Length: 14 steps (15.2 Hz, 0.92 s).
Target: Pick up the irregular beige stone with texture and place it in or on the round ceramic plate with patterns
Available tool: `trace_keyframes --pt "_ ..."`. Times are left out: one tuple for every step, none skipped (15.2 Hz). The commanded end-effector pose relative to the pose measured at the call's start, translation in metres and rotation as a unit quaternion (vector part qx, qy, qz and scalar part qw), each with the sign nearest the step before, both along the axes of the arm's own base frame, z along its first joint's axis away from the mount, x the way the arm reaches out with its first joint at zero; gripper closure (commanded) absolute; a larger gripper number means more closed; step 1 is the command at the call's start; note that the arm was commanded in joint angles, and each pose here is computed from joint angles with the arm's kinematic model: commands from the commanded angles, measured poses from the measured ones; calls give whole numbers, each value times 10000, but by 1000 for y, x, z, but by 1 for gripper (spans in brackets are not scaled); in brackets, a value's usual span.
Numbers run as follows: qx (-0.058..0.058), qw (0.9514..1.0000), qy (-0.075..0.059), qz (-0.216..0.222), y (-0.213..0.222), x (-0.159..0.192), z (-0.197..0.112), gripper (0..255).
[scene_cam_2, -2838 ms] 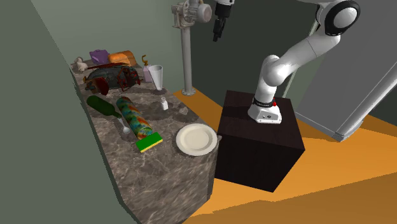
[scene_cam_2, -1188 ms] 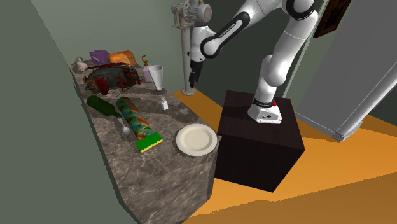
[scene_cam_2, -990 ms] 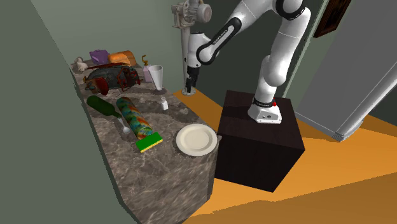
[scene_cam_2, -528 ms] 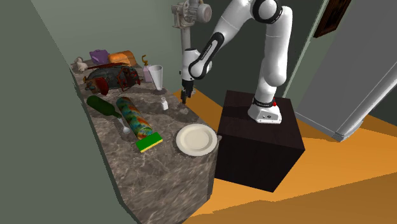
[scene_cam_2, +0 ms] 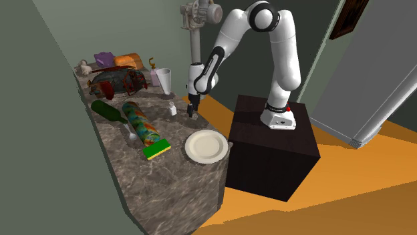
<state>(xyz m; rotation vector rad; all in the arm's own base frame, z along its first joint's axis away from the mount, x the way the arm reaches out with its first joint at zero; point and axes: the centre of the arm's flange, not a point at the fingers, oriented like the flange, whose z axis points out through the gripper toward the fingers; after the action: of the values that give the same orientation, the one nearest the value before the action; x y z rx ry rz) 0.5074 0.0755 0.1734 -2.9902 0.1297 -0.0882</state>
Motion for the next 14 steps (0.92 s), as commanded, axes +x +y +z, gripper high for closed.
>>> trace_keyframes --pt "1 10000 -2 0 2 2 -11 0" --pt "1 10000 -2 0 3 2 -16 0" --pt "1 10000 -2 0 3 2 -19 0" --pt "1 10000 -2 0 3 2 -19 0" --pt "1 10000 -2 0 3 2 -19 0" --pt "1 10000 -2 0 3 2 -19 0" --pt "1 10000 -2 0 3 2 -19 0" --pt "1 10000 -2 0 3 2 -19 0" --pt "1 10000 -2 0 3 2 -19 0" --pt "1 10000 -2 0 3 2 -19 0" --pt "1 10000 -2 0 3 2 -19 255" --pt "1 10000 -2 0 3 2 -19 255" --pt "1 10000 -2 0 3 2 -19 255" --pt "1 10000 -2 0 3 2 -19 255"
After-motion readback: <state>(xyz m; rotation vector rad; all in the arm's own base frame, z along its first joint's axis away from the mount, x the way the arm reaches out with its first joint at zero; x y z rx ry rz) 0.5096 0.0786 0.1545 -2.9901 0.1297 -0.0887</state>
